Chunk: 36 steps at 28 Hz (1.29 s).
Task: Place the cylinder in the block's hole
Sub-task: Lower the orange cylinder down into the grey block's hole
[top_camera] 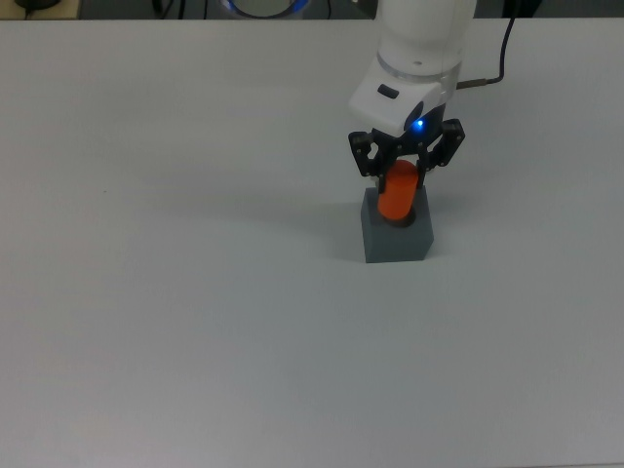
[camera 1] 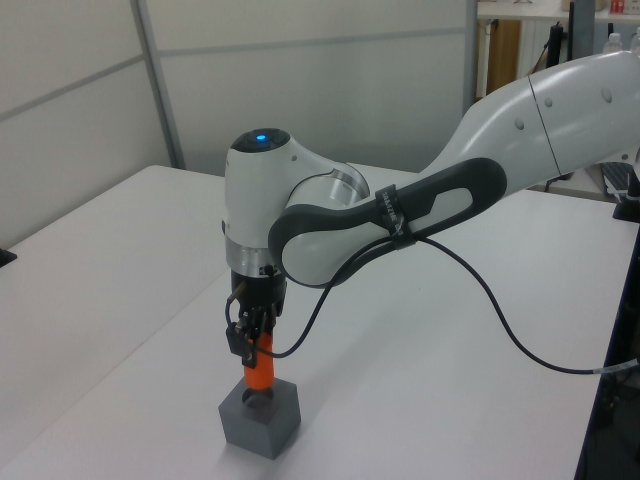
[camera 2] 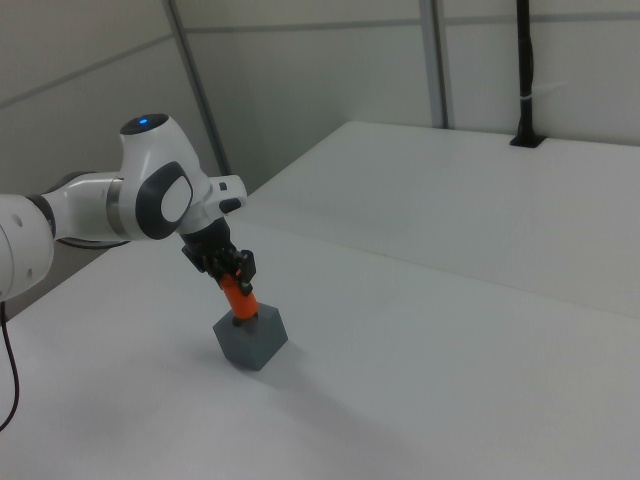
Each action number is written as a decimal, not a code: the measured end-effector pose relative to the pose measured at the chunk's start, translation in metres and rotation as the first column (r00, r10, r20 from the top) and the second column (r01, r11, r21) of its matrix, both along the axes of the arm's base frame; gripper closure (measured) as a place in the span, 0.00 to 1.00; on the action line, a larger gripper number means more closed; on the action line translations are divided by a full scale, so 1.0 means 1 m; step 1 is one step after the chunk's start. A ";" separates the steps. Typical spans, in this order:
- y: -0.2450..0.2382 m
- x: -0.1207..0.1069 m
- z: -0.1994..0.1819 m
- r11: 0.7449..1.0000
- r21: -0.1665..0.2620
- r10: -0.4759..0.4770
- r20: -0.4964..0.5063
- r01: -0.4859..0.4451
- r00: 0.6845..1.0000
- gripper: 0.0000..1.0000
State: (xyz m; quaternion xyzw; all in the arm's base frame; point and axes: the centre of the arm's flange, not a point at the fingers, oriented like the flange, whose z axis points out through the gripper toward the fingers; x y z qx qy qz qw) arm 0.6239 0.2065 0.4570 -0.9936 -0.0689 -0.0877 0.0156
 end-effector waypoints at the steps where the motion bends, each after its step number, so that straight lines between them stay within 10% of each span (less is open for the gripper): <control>1: 0.000 0.000 -0.001 1.000 0.000 0.000 -0.001 0.000 1.000 0.49; 36: 0.018 -0.001 -0.022 1.000 -0.028 0.009 -0.024 -0.010 1.000 0.49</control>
